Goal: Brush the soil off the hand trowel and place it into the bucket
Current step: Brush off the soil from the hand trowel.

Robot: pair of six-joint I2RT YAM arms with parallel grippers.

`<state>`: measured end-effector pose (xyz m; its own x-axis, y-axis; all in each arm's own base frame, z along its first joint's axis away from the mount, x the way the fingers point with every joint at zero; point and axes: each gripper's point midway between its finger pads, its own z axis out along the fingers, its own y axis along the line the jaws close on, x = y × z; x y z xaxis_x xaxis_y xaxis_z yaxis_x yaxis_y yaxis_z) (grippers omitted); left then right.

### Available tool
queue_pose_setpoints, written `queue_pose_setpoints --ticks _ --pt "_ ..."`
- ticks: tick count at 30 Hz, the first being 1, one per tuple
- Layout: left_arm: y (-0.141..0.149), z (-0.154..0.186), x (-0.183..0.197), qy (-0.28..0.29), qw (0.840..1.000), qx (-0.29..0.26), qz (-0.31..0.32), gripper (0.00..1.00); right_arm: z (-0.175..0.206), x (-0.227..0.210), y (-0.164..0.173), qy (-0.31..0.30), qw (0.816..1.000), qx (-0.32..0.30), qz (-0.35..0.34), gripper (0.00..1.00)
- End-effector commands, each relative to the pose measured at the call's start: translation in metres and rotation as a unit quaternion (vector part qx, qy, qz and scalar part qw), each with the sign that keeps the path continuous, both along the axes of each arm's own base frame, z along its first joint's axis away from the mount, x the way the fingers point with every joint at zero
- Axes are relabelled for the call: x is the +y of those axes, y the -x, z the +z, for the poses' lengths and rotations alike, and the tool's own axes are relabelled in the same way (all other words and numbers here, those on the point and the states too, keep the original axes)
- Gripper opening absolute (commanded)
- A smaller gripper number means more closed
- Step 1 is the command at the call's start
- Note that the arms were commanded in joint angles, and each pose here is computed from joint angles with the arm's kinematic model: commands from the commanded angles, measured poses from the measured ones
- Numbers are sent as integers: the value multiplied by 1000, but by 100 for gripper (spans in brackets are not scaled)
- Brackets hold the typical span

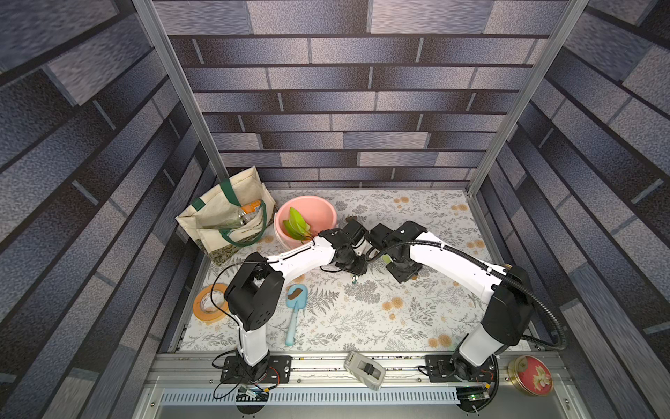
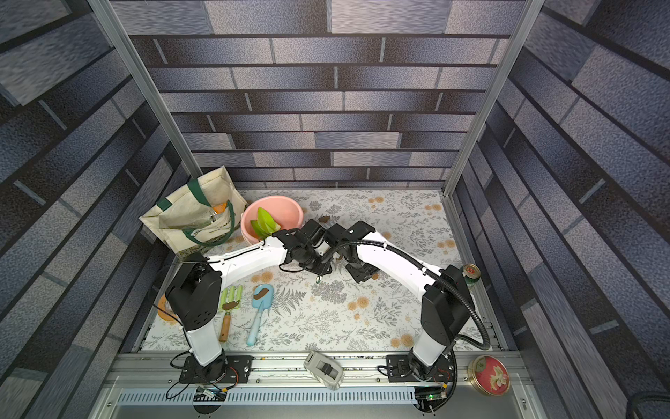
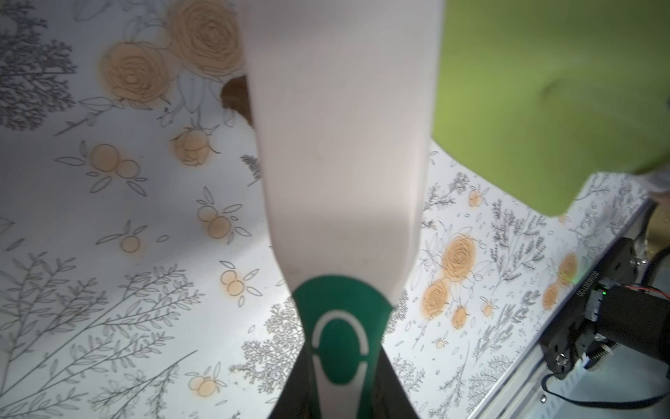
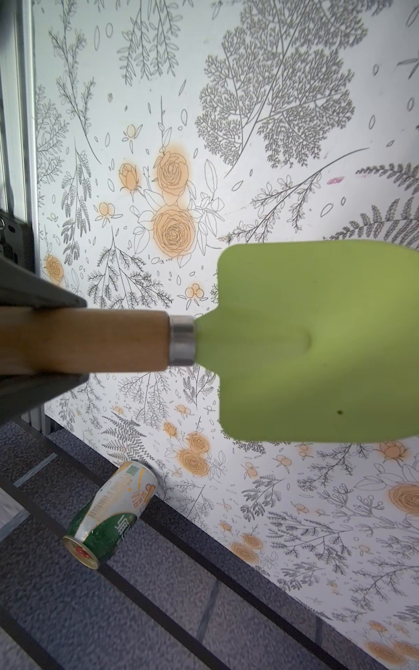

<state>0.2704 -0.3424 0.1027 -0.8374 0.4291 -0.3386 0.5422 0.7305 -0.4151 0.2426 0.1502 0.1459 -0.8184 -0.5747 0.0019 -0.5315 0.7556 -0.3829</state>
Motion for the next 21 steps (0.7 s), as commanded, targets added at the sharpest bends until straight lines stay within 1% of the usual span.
queue_pose_setpoints --ticks 1,5,11,16,18,21 --pt "22 5 -11 27 999 27 -25 0 8 5 -7 -4 1000 -20 2 0" --pt "29 9 -18 39 998 35 -41 0 13 6 -9 -9 1000 -28 4 0" --pt "41 23 -30 65 993 33 -88 0 18 9 -12 -21 999 -38 12 0" --pt "51 22 -40 72 989 46 -122 0 21 11 -15 -25 999 -44 17 0" --pt "54 23 -46 84 986 49 -133 0 23 15 -17 -37 998 -49 18 0" --pt "51 17 -51 78 986 57 -136 0 28 19 -17 -52 997 -54 20 0"
